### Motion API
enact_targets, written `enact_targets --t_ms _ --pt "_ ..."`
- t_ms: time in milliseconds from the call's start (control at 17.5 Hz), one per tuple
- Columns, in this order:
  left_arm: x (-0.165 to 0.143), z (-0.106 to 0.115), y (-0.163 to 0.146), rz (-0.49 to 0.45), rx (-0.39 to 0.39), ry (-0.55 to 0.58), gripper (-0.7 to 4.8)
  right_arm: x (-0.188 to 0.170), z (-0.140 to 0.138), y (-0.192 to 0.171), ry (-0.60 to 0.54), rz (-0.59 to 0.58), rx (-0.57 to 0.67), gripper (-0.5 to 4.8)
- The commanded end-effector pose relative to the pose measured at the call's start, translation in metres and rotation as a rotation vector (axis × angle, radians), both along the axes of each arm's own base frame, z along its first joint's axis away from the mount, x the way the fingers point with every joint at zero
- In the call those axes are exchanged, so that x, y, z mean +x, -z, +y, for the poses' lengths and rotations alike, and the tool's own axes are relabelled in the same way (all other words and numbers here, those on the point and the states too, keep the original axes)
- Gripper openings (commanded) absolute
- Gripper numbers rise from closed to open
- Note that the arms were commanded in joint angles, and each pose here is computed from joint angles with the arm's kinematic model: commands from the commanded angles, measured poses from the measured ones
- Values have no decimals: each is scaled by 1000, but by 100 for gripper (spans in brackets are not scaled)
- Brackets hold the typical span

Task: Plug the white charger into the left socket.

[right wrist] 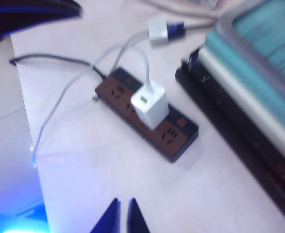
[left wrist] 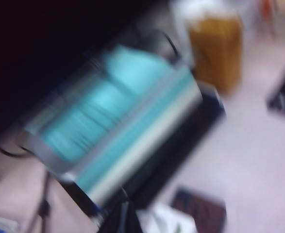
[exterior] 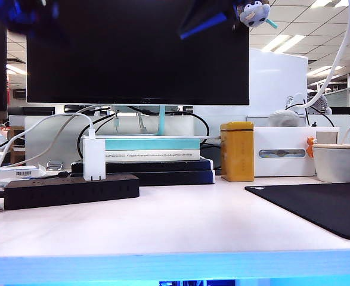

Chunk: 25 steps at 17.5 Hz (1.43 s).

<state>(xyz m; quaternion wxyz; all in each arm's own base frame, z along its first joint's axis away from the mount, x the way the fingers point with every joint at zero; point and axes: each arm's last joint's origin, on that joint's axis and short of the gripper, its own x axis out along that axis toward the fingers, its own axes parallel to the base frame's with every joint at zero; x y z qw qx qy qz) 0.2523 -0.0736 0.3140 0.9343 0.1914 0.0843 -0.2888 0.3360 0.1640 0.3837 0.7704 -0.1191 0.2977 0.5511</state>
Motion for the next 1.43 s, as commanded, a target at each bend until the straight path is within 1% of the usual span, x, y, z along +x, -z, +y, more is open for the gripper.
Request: enact_targets --t_ms 57,171,229,286,343,400,457,571,628,686,743,800,914,971,1028,1085,1200,1257,1314,1371,1428 --pt "-23 7 -35 -145 -147 -47 -6 -15 -6 -31 4 -76 49 35" --pt "-45 14 -55 -214 -213 -88 -6 -29 -13 -52 20 -151 67 35" --pt "-68 21 -68 -260 -258 -144 -6 -45 -22 -72 137 -203 55 35" --pt "-86 27 -75 -289 -267 -184 -6 -58 -30 -85 206 -236 51 35" --pt "-95 30 -78 -297 -269 -201 -6 -66 -34 -91 230 -252 56 35" --pt "-126 39 -81 -297 -267 -227 -6 -92 -45 -112 252 -319 99 30" --pt "-147 44 -79 -269 -265 -229 -5 -110 -53 -125 266 -368 126 30" --pt "-187 54 -72 -214 -304 -230 -6 -142 -68 -142 296 -416 172 30" --pt "-210 60 -67 -211 -314 -231 -6 -159 -75 -148 328 -431 195 30" --pt "-228 65 -61 -216 -316 -232 -6 -172 -82 -149 363 -444 199 30" --pt "-245 69 -52 -199 -307 -241 -6 -185 -89 -144 406 -450 191 20" --pt "-254 72 -43 -165 -286 -245 -6 -191 -92 -133 423 -448 192 20" --pt "-259 73 -25 -114 -255 -249 -6 -197 -96 -106 486 -457 210 20" --pt "-253 71 -7 -87 -252 -253 -6 -199 -97 -76 511 -469 261 21" --pt "-245 69 4 -81 -252 -254 -5 -200 -98 -54 518 -495 299 21" --pt "-228 65 21 -71 -295 -248 -6 -202 -99 -28 539 -515 345 22" --pt "-206 58 44 -55 -366 -234 -6 -203 -102 9 619 -532 325 22" --pt "-198 56 53 -58 -389 -236 -6 -202 -102 24 636 -521 307 22" --pt "-192 55 62 -57 -397 -238 -6 -202 -102 33 637 -510 296 22" --pt "-183 53 78 -49 -390 -262 -6 -201 -101 54 650 -465 283 22" --pt "-179 52 87 -41 -385 -274 -6 -199 -101 68 657 -436 274 22"
